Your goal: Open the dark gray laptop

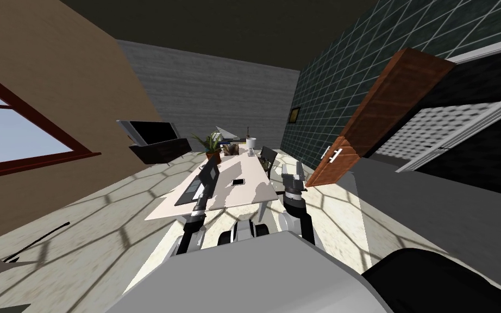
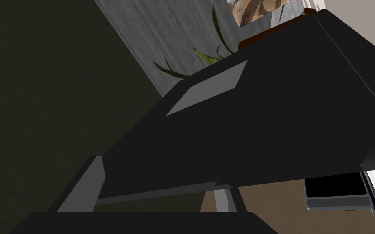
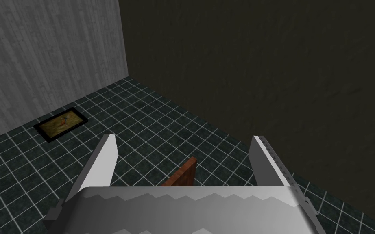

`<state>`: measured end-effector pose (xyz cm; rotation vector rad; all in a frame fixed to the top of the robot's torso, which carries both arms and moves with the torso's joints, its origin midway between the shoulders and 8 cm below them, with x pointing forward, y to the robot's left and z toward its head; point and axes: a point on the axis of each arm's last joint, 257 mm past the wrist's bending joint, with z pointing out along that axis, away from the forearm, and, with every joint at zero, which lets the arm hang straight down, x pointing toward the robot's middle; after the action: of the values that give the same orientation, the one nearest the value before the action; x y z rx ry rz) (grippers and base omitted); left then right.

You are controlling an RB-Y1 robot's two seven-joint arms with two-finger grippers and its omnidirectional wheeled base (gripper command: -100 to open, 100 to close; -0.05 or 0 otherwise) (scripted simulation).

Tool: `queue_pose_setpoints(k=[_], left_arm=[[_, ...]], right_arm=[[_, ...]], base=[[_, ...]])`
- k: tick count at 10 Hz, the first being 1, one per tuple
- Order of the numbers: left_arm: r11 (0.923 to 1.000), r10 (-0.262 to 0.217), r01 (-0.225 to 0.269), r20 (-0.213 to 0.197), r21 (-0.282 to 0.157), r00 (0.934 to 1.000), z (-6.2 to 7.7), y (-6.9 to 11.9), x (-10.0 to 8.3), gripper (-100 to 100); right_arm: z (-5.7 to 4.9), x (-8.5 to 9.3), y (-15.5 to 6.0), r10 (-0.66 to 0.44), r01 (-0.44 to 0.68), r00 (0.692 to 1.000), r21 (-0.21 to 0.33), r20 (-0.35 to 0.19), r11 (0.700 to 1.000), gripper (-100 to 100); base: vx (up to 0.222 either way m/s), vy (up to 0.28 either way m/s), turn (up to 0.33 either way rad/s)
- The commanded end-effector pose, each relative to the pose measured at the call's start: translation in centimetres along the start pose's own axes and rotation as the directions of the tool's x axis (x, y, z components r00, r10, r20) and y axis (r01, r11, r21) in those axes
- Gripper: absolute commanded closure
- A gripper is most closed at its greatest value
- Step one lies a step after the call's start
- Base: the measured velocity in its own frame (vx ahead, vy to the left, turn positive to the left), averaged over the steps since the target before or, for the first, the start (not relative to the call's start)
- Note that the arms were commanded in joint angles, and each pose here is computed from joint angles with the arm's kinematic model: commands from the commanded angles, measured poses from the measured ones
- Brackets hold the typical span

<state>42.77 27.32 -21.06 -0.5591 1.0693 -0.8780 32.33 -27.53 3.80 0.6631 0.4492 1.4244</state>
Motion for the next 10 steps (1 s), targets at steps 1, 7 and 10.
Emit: queue_pose_setpoints(k=[1, 7, 10], left_arm=[[0.9974, -0.072, 0.072, 0.029, -0.005, 0.9970, 0.4, -0.1, 0.1, 100], [0.9460, -0.319, 0.324, 0.125, -0.018, 0.9395, 1.7, -0.1, 0.8, 100], [0.9132, -0.401, 0.407, 0.155, -0.012, 0.9029, 1.6, 0.3, 0.8, 100]], right_arm=[[0.0, 0.0, 0.0, 0.000, 0.000, 1.000, 0.000, 0.000, 1.000, 0], [0.0, 0.0, 0.0, 0.000, 0.000, 1.000, 0.000, 0.000, 1.000, 0], [0.0, 0.0, 0.0, 0.000, 0.000, 1.000, 0.000, 0.000, 1.000, 0]], base=[[-0.001, 0.032, 0.027], [-0.004, 0.049, 0.028], [0.007, 0.032, 0.021]])
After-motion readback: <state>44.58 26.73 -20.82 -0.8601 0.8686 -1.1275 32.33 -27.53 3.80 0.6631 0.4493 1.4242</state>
